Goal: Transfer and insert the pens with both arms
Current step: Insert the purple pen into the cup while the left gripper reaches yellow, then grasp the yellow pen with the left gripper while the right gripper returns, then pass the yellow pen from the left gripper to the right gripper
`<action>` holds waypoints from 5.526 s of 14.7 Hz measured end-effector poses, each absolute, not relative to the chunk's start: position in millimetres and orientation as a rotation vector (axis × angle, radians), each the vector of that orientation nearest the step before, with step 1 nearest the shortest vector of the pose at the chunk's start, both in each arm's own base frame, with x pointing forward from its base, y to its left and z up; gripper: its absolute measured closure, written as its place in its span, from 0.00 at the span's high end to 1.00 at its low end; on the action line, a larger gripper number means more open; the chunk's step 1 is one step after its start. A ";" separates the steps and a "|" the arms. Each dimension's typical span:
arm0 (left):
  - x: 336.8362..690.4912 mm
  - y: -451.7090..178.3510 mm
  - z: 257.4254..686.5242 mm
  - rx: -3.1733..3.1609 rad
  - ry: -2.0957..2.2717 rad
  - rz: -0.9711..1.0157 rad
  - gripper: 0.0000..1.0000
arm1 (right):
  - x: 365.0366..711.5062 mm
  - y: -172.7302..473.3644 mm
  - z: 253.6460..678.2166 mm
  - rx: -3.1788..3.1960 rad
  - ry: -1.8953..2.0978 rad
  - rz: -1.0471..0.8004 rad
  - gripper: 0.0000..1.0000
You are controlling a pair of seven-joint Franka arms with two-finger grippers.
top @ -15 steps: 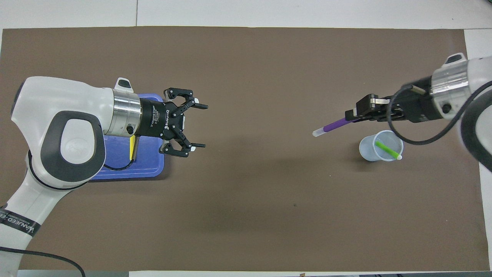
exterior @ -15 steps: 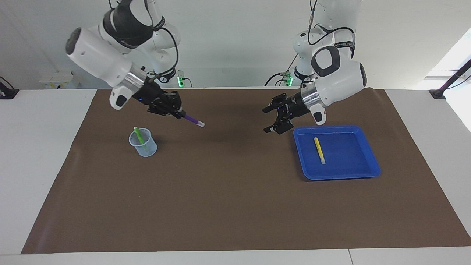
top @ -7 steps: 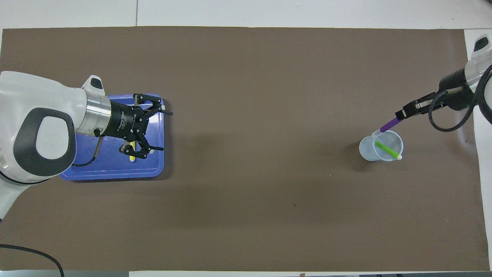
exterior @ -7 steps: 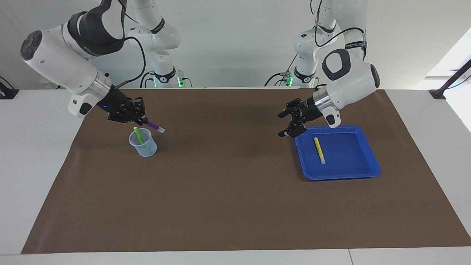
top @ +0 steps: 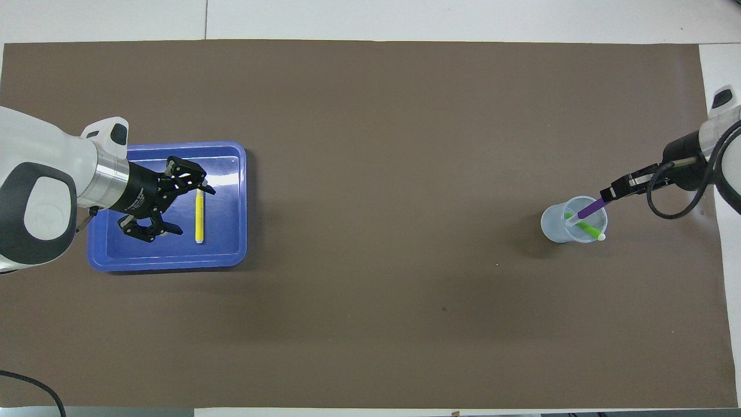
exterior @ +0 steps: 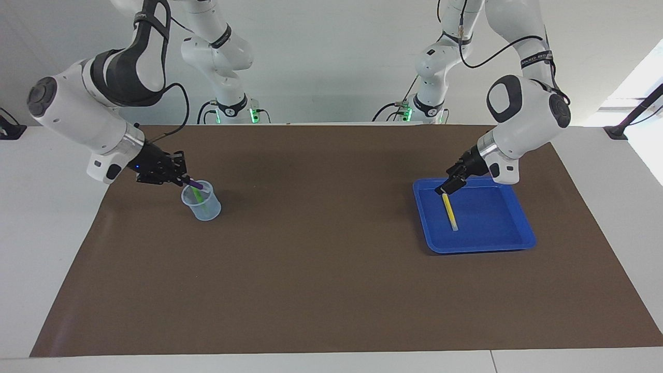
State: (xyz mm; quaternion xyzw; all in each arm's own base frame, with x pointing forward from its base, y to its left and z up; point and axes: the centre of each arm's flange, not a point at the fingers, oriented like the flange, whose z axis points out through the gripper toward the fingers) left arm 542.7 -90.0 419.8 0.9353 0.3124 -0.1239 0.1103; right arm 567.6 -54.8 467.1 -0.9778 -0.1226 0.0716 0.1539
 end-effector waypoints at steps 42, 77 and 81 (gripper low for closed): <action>570.0 -84.3 307.6 3.102 0.095 -0.222 0.17 | 576.6 227.8 527.6 -2.314 0.360 0.066 1.00; 545.0 -251.8 456.0 1.952 1.502 -0.926 0.17 | 510.0 330.6 484.5 -2.237 0.449 -0.006 0.75; 545.1 -251.8 456.0 1.950 1.505 -0.927 0.17 | 514.9 324.2 488.9 -2.233 0.452 -0.010 0.57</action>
